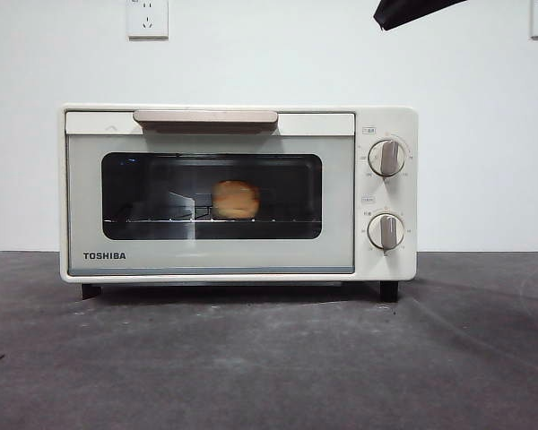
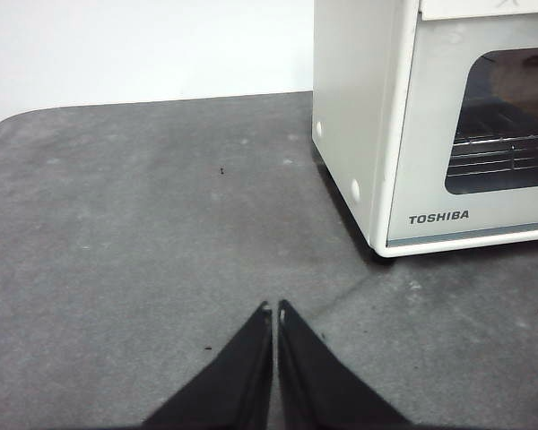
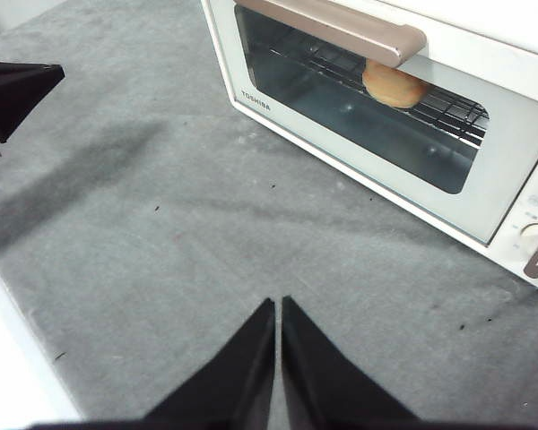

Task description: The left arm flap open the oven, the right arm pick bread and place it into oven, the left arm flap close the oven

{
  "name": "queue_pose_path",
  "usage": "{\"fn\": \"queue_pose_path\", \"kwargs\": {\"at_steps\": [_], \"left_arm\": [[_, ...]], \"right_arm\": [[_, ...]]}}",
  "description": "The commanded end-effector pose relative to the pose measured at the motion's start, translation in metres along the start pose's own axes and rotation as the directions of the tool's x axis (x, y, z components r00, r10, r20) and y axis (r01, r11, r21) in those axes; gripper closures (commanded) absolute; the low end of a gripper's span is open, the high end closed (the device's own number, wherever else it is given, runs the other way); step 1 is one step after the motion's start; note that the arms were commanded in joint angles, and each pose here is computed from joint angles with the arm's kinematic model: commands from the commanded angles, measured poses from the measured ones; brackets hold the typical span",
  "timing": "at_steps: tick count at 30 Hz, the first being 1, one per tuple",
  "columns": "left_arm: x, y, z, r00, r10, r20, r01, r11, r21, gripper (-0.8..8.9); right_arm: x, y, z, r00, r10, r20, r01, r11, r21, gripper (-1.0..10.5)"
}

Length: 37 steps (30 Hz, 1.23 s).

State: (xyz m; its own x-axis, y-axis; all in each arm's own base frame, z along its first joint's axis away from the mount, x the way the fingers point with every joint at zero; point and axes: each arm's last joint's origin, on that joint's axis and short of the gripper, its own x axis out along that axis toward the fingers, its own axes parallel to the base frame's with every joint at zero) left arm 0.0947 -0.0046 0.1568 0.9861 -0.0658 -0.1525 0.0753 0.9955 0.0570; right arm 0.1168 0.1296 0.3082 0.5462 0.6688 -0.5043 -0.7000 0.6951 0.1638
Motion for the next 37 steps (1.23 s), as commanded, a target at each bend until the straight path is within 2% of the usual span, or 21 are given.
{"fn": "queue_pose_path", "kwargs": {"at_steps": [1,5,9,12,17,22,25,32,37], "left_arm": [[0.002,0.0,-0.007,1.0,0.0,-0.024,0.0,1.0,-0.003,7.97],[0.002,0.0,-0.007,1.0,0.001,-0.024,-0.001,1.0,-0.003,7.97],[0.002,0.0,-0.007,1.0,0.0,-0.024,0.0,1.0,-0.003,7.97],[0.002,0.0,-0.007,1.0,0.001,-0.024,-0.001,1.0,-0.003,7.97],[0.002,0.0,-0.007,1.0,0.001,-0.024,-0.001,1.0,-0.003,7.97],[0.002,0.0,-0.007,1.0,0.0,-0.024,0.0,1.0,-0.003,7.97],[0.002,0.0,-0.007,1.0,0.0,-0.024,0.0,1.0,-0.003,7.97],[0.002,0.0,-0.007,1.0,0.0,-0.024,0.0,1.0,-0.003,7.97],[0.002,0.0,-0.007,1.0,0.001,-0.024,-0.001,1.0,-0.003,7.97]], "right_arm": [[-0.007,-0.005,0.005,0.999,-0.025,0.046,0.027,0.999,-0.027,9.4],[-0.021,-0.022,0.007,0.987,-0.121,0.105,0.119,0.993,0.02,9.4],[-0.04,-0.043,0.003,0.948,-0.253,0.192,0.241,0.967,0.081,9.4],[-0.053,-0.057,-0.006,0.886,-0.365,0.285,0.342,0.931,0.129,9.4],[-0.066,-0.073,-0.034,0.749,-0.514,0.418,0.474,0.856,0.204,9.4],[-0.065,-0.082,-0.068,0.624,-0.59,0.513,0.549,0.798,0.25,9.4],[-0.059,-0.086,-0.089,0.575,-0.613,0.542,0.574,0.774,0.267,9.4],[-0.043,-0.094,-0.131,0.547,-0.662,0.513,0.61,0.735,0.297,9.4],[-0.032,-0.099,-0.151,0.547,-0.67,0.502,0.613,0.729,0.306,9.4]]}}
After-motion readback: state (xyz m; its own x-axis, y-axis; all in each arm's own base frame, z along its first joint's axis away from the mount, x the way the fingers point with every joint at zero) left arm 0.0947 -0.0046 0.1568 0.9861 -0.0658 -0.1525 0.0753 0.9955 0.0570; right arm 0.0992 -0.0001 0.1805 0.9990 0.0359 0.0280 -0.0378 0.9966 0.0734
